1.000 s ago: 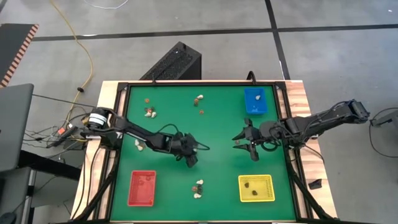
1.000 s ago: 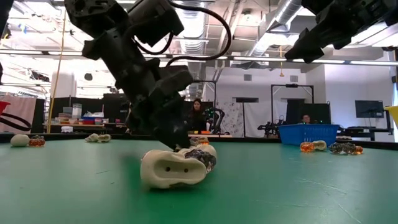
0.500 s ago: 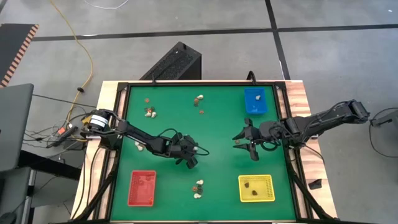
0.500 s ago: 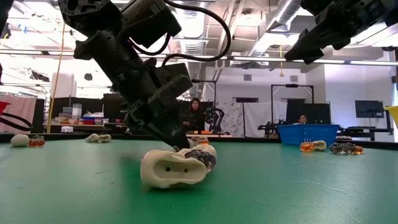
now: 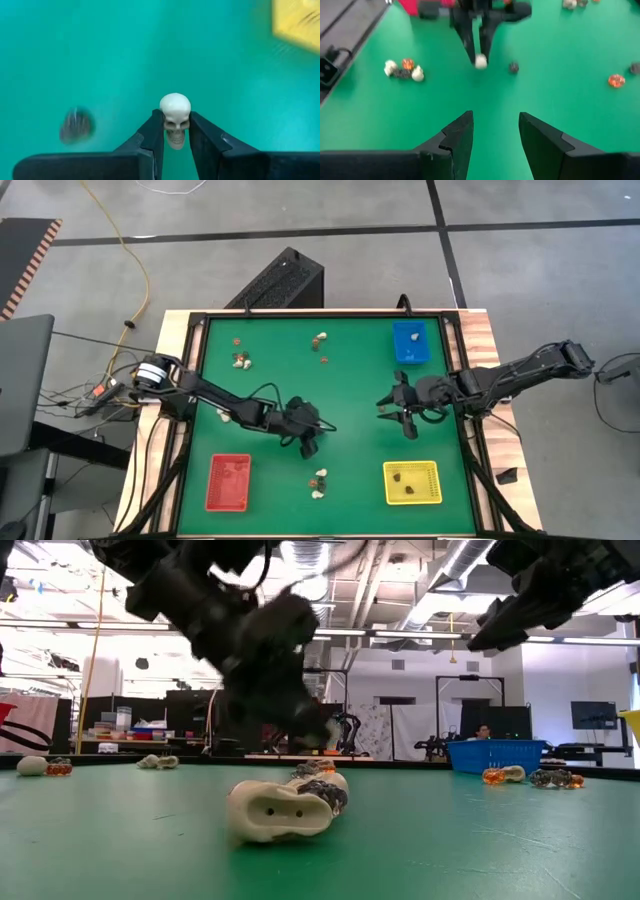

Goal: Sort Halloween decoration
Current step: Put the white skull toy into the blue bin

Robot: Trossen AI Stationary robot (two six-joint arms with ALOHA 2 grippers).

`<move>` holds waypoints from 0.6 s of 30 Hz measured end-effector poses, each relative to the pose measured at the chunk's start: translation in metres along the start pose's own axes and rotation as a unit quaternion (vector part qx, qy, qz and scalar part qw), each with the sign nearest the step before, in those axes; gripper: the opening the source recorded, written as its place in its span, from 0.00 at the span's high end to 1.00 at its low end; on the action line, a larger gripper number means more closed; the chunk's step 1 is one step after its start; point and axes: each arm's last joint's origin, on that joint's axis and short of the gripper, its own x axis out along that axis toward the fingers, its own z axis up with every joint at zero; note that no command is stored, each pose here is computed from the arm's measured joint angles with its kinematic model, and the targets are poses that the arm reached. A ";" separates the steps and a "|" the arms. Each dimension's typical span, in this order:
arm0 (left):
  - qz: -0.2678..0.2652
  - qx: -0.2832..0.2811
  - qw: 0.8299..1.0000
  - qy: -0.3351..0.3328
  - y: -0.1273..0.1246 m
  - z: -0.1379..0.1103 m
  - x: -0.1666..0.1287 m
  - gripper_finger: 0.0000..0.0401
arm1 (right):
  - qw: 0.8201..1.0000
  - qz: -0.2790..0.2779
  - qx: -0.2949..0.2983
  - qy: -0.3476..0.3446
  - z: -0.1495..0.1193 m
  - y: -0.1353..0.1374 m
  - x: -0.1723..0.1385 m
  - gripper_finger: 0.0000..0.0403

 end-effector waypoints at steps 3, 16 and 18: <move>0.000 0.015 0.997 -0.077 -0.002 0.015 0.000 0.84 | 1.000 -0.021 -0.002 0.018 -0.004 -0.002 0.000 0.53; -0.078 0.061 0.971 -0.218 0.103 0.123 0.076 0.85 | 0.994 -0.107 0.001 -0.002 -0.008 -0.011 -0.032 0.53; -0.076 0.072 0.969 -0.223 0.117 0.143 0.095 0.85 | 0.993 -0.114 0.007 -0.028 -0.006 -0.013 -0.042 0.53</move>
